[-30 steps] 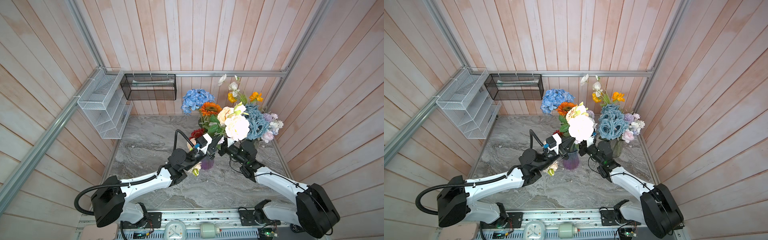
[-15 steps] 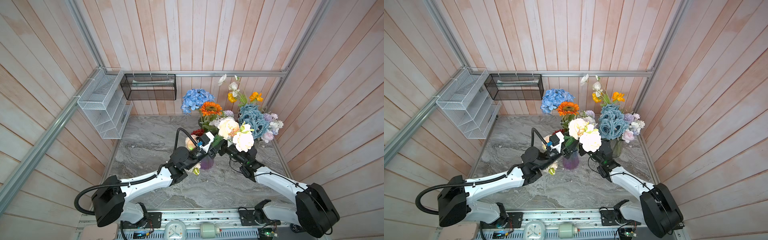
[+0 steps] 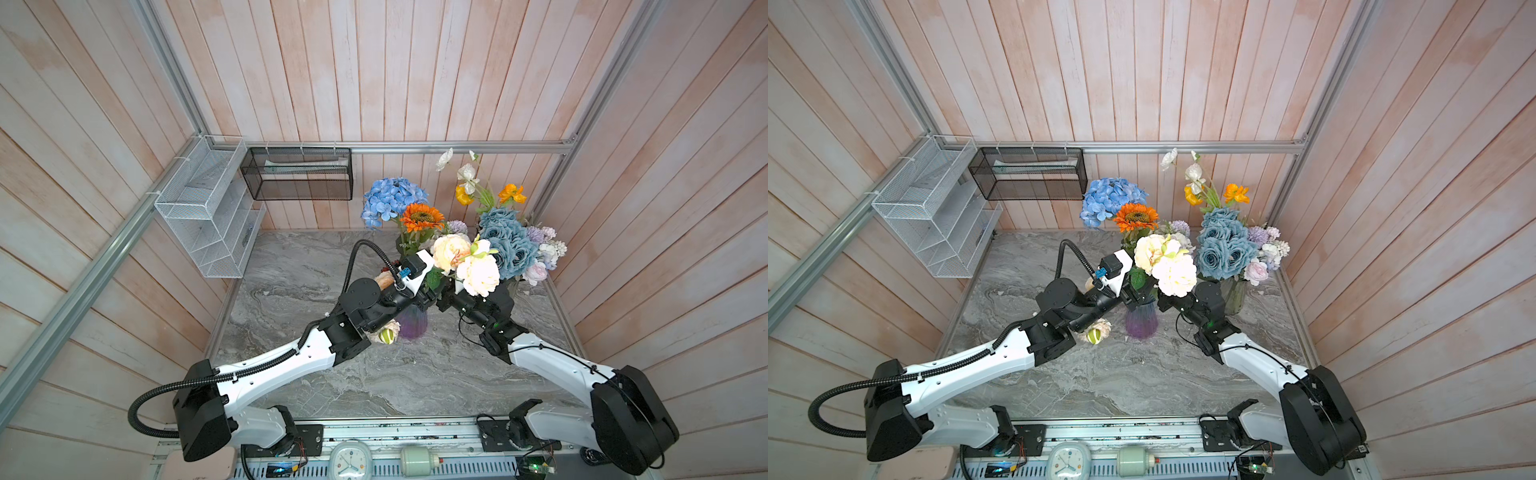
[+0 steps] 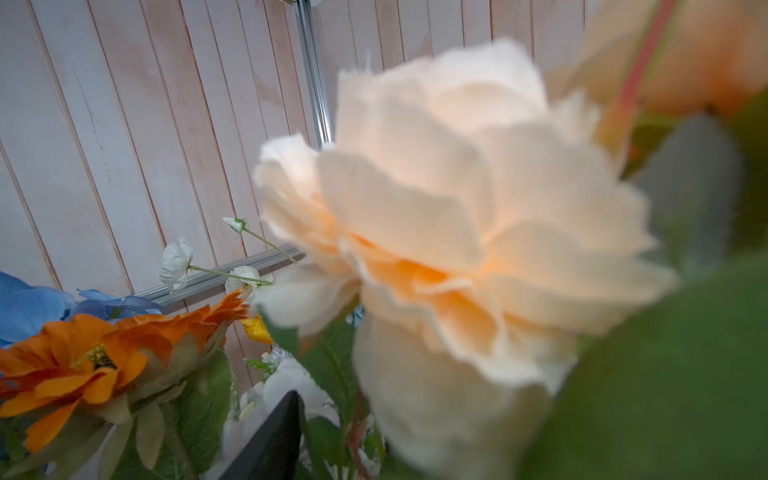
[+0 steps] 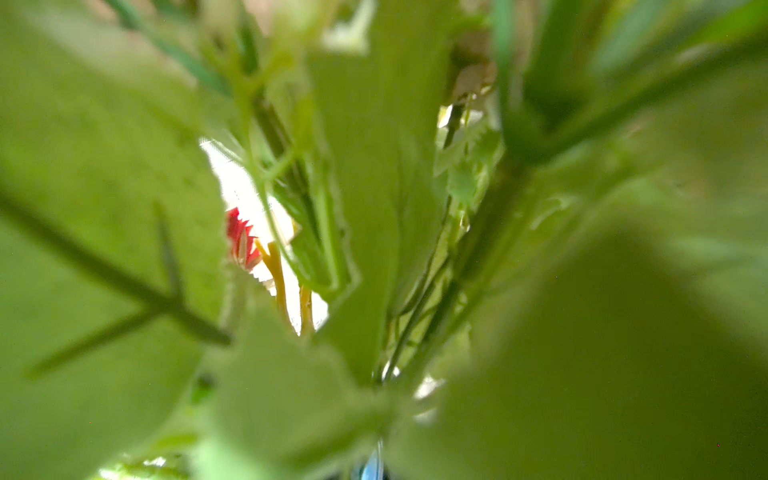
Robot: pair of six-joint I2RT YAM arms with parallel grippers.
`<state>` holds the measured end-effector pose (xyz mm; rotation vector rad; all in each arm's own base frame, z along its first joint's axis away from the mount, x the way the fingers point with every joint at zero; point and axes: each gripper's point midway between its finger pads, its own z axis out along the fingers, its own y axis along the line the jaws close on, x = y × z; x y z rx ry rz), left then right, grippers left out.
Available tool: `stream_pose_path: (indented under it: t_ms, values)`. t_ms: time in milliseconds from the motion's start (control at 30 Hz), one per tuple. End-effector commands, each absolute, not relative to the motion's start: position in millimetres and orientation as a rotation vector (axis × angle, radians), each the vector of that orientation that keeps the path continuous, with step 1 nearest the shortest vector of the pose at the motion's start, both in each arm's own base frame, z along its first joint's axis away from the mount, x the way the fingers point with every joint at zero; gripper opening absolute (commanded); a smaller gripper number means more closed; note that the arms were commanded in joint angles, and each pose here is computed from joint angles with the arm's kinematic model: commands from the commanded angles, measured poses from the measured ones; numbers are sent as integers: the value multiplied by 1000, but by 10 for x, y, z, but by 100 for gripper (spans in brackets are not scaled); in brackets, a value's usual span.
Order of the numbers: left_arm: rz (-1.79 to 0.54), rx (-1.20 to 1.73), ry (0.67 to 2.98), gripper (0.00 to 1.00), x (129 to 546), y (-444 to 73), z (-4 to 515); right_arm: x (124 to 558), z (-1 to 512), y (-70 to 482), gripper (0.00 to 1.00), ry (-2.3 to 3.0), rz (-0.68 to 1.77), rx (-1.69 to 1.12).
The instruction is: Arrange the flowers into the vase
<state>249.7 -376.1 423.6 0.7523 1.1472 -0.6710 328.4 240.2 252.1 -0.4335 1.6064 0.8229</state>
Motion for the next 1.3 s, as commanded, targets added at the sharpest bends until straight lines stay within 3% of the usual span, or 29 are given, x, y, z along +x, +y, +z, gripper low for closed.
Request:
stream_pose_path:
  t_ms: [0,333,433,867,1267]
  values:
    - [-647,740,1199,62,2542,-3675,4313,3269,2145,2416,14,1744,812,-448]
    - [-635,722,1365,85,2734,-3526,4229,3268,2136,2414,14,1742,815,-447]
    - [-634,716,1367,99,2726,-3488,4283,3264,2136,2419,14,1742,817,-448]
    - [-572,719,1312,100,2730,-3288,4682,3243,2154,2392,15,1740,809,-443]
    - [-570,798,1445,100,2790,-3257,4554,3261,2170,2429,15,1741,825,-446]
